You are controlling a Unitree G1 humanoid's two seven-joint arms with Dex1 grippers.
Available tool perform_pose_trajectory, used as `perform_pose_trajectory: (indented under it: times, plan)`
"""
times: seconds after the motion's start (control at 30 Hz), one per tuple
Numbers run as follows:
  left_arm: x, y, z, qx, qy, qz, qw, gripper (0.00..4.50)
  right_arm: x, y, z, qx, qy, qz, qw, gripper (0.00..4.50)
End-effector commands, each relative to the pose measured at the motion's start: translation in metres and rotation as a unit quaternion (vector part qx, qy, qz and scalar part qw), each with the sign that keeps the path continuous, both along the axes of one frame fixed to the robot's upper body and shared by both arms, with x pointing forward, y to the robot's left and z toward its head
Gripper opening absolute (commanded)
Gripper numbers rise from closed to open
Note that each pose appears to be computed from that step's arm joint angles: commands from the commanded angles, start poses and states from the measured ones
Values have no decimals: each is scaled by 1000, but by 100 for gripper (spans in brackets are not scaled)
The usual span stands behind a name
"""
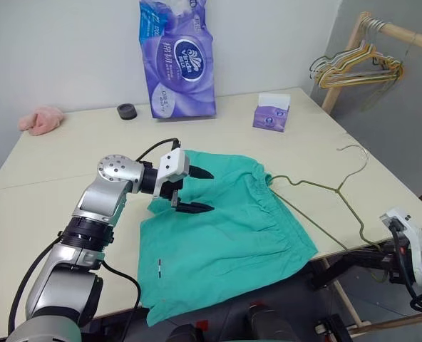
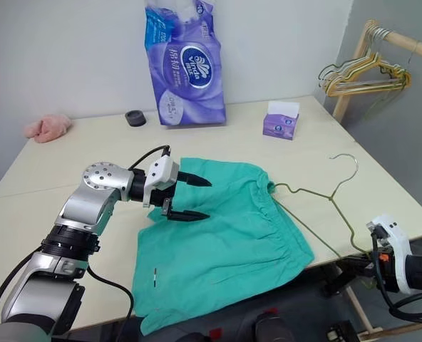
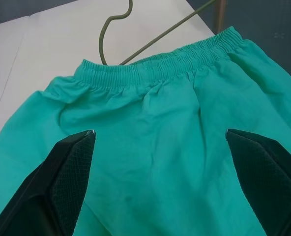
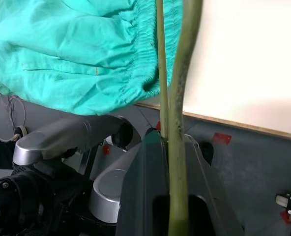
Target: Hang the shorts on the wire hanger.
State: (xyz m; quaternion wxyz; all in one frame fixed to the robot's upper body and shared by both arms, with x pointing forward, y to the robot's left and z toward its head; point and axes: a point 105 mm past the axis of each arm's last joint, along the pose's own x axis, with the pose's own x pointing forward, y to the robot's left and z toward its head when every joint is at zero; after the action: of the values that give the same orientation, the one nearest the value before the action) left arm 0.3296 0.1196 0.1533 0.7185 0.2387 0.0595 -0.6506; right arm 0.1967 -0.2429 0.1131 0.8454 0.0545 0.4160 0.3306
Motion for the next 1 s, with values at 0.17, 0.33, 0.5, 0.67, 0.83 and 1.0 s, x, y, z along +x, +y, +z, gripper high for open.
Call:
perform_pose_trajectory:
  times: [0.17,0.33,0.5,0.67,0.83,1.0]
  plan:
    - [3,-1,13,-1,-32,1,1000,448,0,-2,-1,-37,-15,18,999,0]
    - [3,-1,13,1,-31,1,1000,448,-1,-2,-1,-27,-10,15,999,0]
    - [3,-4,12,-1,-31,-2,1000,448,1,11,-13,9,13,18,1000,0]
    - [6,-6,15,-6,-36,1,999,448,19,18,-25,31,21,2,999,0]
    - [9,-5,18,-12,-41,9,999,448,34,16,-30,39,23,-28,999,0]
    - [10,-4,19,-12,-44,12,999,448,32,16,-31,56,47,-34,997,0]
